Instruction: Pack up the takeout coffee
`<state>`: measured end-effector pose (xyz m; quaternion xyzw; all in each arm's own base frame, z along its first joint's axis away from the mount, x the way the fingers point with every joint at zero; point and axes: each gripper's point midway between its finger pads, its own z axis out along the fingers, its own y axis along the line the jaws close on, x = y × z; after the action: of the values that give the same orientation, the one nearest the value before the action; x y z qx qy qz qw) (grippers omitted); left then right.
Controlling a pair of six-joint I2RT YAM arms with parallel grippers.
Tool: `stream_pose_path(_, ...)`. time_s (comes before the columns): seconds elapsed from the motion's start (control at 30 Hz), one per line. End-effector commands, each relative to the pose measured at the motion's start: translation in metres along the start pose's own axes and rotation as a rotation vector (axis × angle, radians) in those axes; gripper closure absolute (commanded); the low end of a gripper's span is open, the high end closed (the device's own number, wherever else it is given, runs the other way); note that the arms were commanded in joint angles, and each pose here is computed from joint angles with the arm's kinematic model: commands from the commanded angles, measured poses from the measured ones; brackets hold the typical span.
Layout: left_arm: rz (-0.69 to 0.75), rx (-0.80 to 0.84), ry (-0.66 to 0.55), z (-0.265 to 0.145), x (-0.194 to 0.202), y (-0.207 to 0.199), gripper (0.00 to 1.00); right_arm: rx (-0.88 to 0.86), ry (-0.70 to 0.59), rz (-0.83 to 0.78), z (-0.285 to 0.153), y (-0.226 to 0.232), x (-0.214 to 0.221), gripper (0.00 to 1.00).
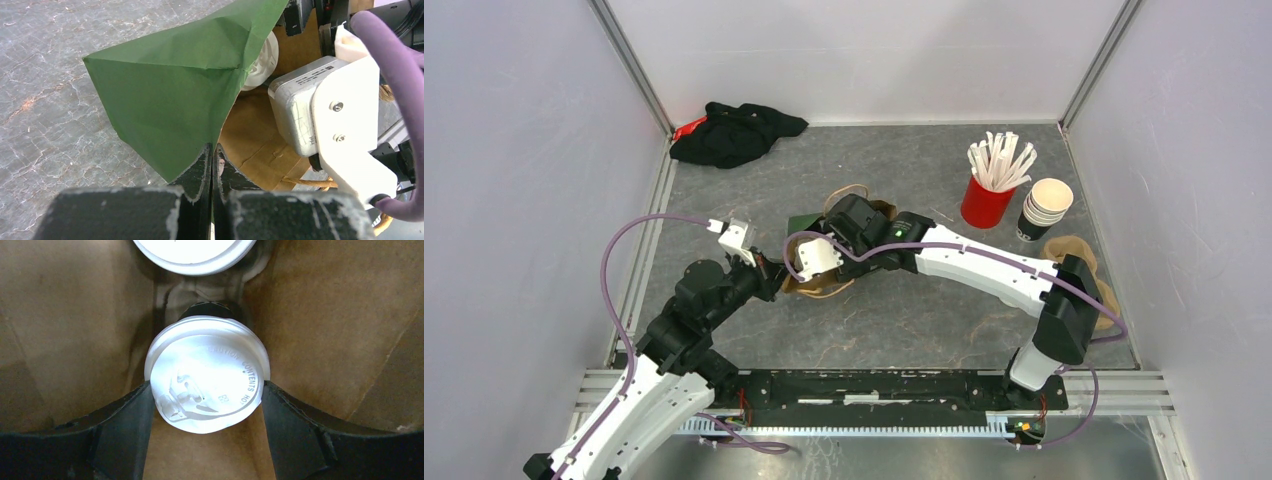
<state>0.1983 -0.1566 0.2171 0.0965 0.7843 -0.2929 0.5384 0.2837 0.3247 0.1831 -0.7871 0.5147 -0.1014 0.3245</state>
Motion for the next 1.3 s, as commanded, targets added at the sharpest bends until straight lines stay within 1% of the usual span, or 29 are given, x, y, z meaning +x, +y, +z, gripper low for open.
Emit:
stream_pose_path(0.0,0.034,0.059,-0.028,-0.002,-0.011,-0.012,0.98,0.094,0.011,-0.067,-0.009,-0.029,-0.002,0.46)
stream_pose_path(0.3,0.039,0.064,-0.026,-0.003,-0.013,-0.013,0.98,0.108,0.017,-0.150,0.002,-0.034,0.004,0.46)
stream_pose_path(0.43,0.034,0.067,-0.022,-0.003,-0.012,-0.014,0.98,0.110,0.010,-0.153,0.012,-0.035,0.006,0.47)
stream_pose_path(0.53,0.030,0.064,-0.021,-0.003,-0.014,-0.014,0.98,0.097,-0.002,-0.128,0.013,-0.034,0.004,0.47)
stream_pose_path(0.77,0.016,0.069,-0.012,-0.006,-0.025,-0.021,0.98,0.082,-0.044,-0.038,-0.004,-0.030,-0.005,0.47)
stream_pose_path(0.9,-0.002,0.084,-0.010,-0.012,-0.035,-0.028,0.98,0.033,-0.045,-0.019,-0.011,-0.023,-0.006,0.48)
stream_pose_path(1.0,-0.025,0.100,0.004,-0.016,-0.039,-0.035,0.98,0.035,-0.061,0.027,-0.020,-0.023,-0.008,0.47)
stream_pose_path(1.13,-0.068,0.147,0.015,-0.023,-0.044,-0.047,0.98,-0.009,-0.069,0.056,-0.029,-0.012,-0.016,0.48)
stream_pose_path(1.27,-0.080,0.155,0.057,-0.029,-0.042,-0.051,0.98,-0.034,-0.109,0.120,-0.040,-0.004,-0.028,0.48)
